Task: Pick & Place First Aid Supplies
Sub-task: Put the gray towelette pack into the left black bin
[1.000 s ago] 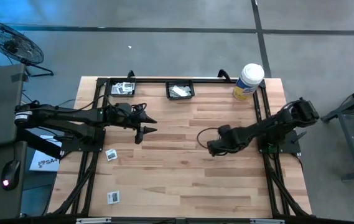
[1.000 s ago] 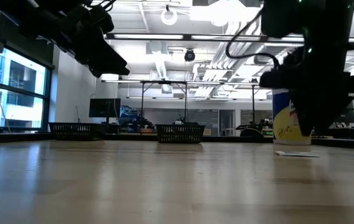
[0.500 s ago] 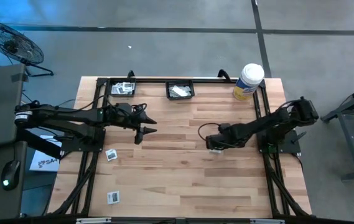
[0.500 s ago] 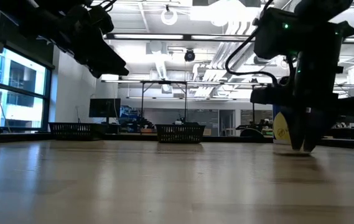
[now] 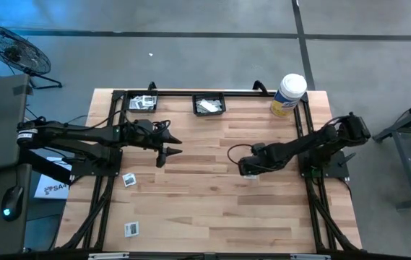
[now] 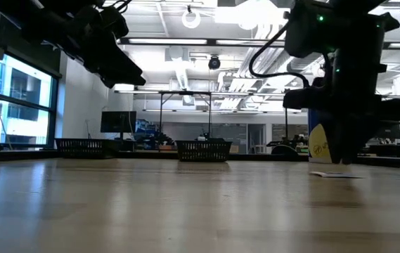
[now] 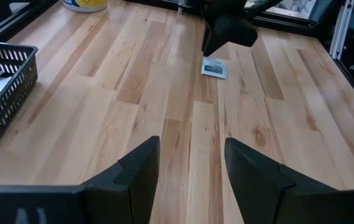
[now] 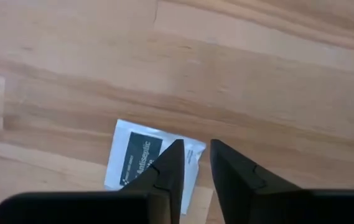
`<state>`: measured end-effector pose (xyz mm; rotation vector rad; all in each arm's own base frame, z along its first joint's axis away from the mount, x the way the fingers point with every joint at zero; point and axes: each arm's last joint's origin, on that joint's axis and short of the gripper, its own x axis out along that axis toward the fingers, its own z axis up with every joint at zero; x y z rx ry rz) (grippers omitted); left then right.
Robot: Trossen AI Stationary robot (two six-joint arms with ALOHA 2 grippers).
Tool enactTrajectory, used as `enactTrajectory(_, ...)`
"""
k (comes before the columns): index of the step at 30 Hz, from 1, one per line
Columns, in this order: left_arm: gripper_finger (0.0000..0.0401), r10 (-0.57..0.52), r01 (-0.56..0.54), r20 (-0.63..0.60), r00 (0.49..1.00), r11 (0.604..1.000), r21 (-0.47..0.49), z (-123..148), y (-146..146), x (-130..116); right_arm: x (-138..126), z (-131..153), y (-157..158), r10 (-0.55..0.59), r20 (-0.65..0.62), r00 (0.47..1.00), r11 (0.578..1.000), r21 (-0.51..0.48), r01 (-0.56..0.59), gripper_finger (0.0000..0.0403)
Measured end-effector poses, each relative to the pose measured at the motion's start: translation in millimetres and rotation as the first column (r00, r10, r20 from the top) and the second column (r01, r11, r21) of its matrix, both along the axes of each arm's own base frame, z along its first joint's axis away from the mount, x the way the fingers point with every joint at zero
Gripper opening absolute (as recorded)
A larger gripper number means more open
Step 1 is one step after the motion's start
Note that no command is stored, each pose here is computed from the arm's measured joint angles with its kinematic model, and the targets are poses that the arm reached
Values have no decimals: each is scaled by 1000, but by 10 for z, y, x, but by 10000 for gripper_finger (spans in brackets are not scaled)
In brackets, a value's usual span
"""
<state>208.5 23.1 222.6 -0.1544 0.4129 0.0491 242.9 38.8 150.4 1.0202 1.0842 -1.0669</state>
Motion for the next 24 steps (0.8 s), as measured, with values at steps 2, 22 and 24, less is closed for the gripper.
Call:
enactTrajectory(2,179,0,0,0,1000,1000,0,0,0,0,-2,1,14,11,-1,1000,1000,0,-11,76)
enactTrajectory(22,179,5,-4,1,1000,1000,-9,0,0,0,77,-184,21,22,-43,999,1000,22,-21,70)
enactTrajectory(24,179,4,-4,1,1000,1000,-9,1,1,0,80,-184,20,22,-40,999,1000,21,-21,57)
